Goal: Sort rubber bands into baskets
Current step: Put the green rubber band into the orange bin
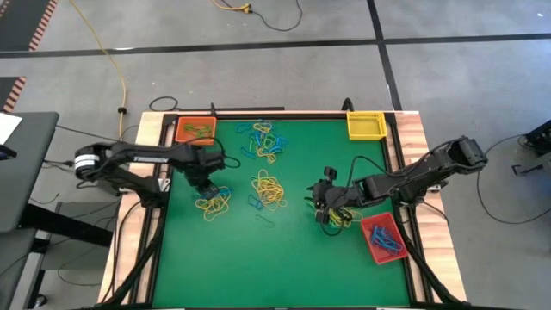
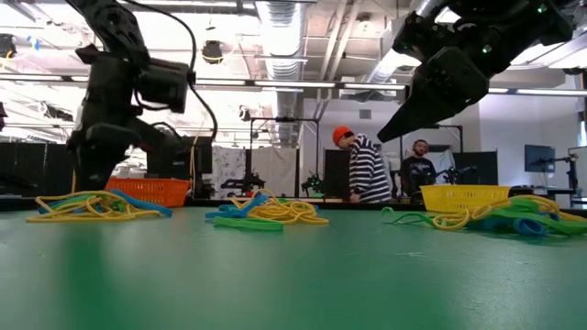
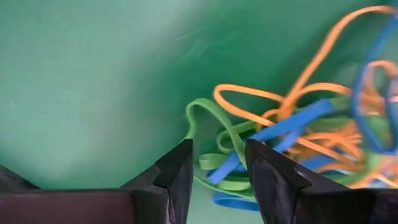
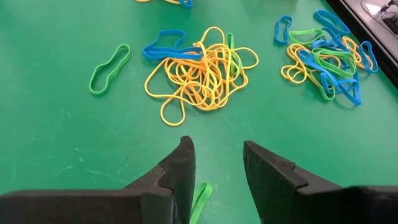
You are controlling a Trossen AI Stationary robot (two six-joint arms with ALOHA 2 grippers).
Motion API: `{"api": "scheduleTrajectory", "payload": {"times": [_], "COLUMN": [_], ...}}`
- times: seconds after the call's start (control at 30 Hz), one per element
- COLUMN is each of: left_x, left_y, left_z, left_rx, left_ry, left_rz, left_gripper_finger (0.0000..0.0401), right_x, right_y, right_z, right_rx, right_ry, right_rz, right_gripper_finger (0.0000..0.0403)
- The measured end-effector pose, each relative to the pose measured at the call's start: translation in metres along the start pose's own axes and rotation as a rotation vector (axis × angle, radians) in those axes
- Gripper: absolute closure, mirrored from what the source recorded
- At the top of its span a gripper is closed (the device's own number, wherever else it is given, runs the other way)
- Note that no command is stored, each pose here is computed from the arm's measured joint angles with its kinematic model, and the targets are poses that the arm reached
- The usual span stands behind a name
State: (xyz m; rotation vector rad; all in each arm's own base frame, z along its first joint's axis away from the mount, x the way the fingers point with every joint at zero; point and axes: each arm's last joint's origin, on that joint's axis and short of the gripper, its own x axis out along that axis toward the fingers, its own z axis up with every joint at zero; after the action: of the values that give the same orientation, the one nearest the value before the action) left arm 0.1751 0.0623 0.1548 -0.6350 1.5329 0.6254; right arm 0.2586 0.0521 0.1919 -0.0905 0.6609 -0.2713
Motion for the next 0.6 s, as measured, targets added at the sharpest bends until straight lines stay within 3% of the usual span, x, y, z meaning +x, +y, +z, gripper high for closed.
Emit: {"api": "scheduleTrajectory", "payload": {"times": [0.27,0.6], "left_x": [0.0009,0.0008], "left_y": [-0.0032,-0.0044], "left_z": [0.004,0.0038], "left_rx": [0.023,0.068], "left_ry": [-0.021,-0.008], "left_rz": [-0.053,-0.092], "left_gripper_finger": [0.028,0.0384], "right_x": [-0.0001,0.0], "right_y": [0.0,0.0], "right_z": [0.0,-0.0001], "right_rx": [-0.001,-0.001], "right_ry": [0.001,0.001], "right_rz": [0.0,0.0], "right_gripper_finger": [0.0239,0.0239]}}
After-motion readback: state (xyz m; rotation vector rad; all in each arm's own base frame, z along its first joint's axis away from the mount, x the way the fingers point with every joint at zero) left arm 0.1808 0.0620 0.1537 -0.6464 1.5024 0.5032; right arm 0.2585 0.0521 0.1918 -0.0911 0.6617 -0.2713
